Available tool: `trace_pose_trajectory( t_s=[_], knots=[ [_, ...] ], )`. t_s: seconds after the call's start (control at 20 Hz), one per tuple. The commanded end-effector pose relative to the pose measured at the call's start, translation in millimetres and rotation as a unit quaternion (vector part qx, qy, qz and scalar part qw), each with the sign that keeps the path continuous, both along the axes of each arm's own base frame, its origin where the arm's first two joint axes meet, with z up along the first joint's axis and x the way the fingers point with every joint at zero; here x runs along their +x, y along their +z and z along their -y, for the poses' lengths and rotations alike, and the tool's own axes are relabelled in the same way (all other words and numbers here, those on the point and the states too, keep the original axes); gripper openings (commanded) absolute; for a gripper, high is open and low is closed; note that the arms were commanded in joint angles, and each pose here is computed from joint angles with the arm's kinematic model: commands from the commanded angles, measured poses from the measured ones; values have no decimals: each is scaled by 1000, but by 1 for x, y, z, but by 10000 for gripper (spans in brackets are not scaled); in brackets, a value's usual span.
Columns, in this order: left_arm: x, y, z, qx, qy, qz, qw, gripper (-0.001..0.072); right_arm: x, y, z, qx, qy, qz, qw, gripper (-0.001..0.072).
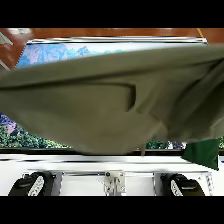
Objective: Fold the shirts.
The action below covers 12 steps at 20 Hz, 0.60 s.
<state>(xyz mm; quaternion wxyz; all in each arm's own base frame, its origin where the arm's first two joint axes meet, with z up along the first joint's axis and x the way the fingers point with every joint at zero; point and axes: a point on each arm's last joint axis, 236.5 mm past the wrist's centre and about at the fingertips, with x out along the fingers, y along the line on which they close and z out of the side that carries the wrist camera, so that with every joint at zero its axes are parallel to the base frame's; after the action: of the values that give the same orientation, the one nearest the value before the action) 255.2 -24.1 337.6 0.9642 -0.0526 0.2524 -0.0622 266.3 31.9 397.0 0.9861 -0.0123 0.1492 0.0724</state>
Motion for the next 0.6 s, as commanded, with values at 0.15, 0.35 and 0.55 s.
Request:
trace_pose_trajectory(
  t_s=[0.15,0.35,0.55],
  knots=[
    [45,-149,-26,-6,14,-210,978,43,104,-146,17,-25,-18,-247,968,64],
    [100,-226,-44,-7,16,-293,956,43,197,-246,-4,29,6,-314,949,64],
    [154,-302,-43,-55,20,-331,942,44,269,-312,-33,144,9,-305,941,65]
  ],
)
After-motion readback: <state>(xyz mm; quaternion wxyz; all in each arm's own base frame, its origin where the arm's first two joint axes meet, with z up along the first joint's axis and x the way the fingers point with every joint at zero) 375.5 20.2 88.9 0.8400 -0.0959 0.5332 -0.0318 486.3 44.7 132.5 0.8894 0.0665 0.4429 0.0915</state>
